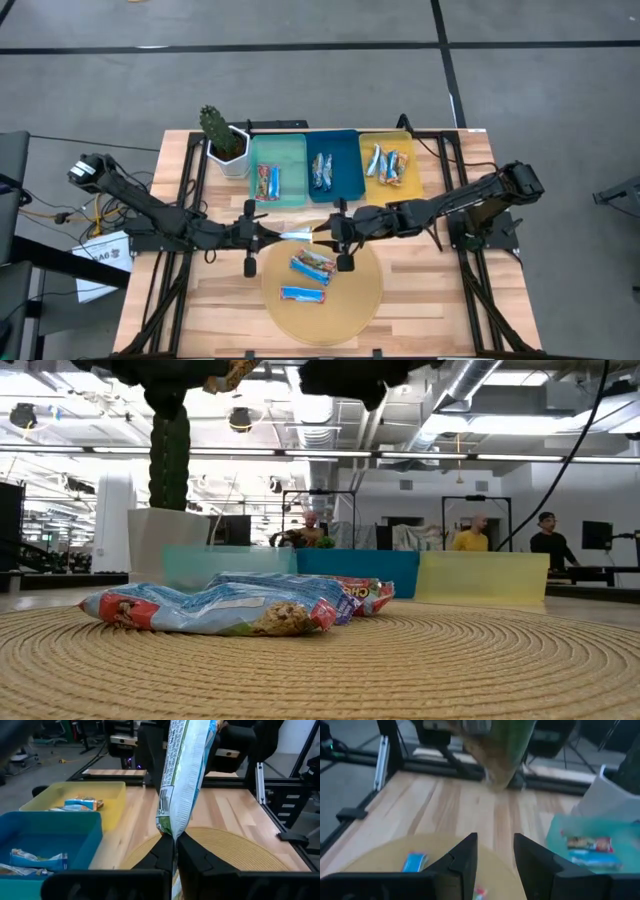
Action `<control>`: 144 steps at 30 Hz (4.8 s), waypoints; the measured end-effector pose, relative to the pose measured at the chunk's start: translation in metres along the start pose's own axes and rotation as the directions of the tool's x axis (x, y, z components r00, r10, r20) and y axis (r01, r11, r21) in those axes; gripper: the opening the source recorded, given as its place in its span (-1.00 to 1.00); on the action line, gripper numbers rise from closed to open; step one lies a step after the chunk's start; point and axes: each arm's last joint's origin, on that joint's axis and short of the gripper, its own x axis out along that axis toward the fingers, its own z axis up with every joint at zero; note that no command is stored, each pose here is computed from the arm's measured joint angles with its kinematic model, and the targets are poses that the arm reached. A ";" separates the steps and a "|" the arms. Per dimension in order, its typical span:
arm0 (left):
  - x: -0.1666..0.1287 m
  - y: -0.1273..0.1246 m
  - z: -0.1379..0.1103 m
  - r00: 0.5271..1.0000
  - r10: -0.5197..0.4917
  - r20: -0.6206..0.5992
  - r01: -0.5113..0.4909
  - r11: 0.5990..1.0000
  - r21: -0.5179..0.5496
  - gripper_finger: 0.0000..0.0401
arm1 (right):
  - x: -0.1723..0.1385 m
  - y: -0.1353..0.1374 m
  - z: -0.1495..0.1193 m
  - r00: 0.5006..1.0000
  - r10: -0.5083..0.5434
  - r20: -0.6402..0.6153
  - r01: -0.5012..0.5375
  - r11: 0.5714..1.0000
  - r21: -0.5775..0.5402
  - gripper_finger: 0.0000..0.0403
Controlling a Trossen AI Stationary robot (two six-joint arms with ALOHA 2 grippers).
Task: Pick and place Granola Bars by type
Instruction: Put the yellow granola bar into the yellow bin
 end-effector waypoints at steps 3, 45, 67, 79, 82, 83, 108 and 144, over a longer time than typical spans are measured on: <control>0.001 0.001 0.001 1.000 -0.001 0.008 0.001 1.000 -0.002 -1.00 | 0.001 -0.003 0.004 0.999 -0.010 0.049 0.010 1.000 0.004 -0.38; 0.013 0.021 0.005 1.000 -0.006 0.026 0.006 1.000 -0.004 -1.00 | 0.003 -0.018 0.024 0.958 -0.045 0.282 0.051 0.999 -0.016 -0.64; 0.014 0.023 0.001 1.000 0.013 -0.016 -0.013 1.000 -0.013 0.00 | 0.004 -0.021 0.020 0.967 -0.059 0.249 0.064 0.998 -0.013 -0.67; 0.014 0.025 -0.004 0.997 0.049 -0.061 -0.050 0.999 -0.016 0.19 | 0.006 -0.047 0.006 0.927 -0.365 0.085 0.364 0.931 0.020 -0.67; 0.013 0.025 -0.005 0.995 0.068 -0.072 -0.069 0.997 -0.021 0.19 | 0.005 -0.054 0.002 0.876 -0.480 0.038 0.480 0.877 0.020 -0.67; 0.013 0.026 -0.006 0.994 0.074 -0.077 -0.076 0.997 -0.023 0.19 | 0.004 -0.057 0.001 0.853 -0.521 0.020 0.521 0.853 0.018 -0.67; 0.013 0.028 -0.011 0.984 0.131 -0.123 -0.135 0.990 -0.032 0.19 | -0.011 -0.103 -0.023 0.304 -0.933 -0.194 0.929 0.336 -0.158 -0.67; 0.012 0.029 -0.011 0.980 0.157 -0.122 -0.164 0.985 -0.048 0.19 | -0.104 -0.176 -0.080 0.190 -0.670 -0.717 0.958 0.287 -0.014 -0.67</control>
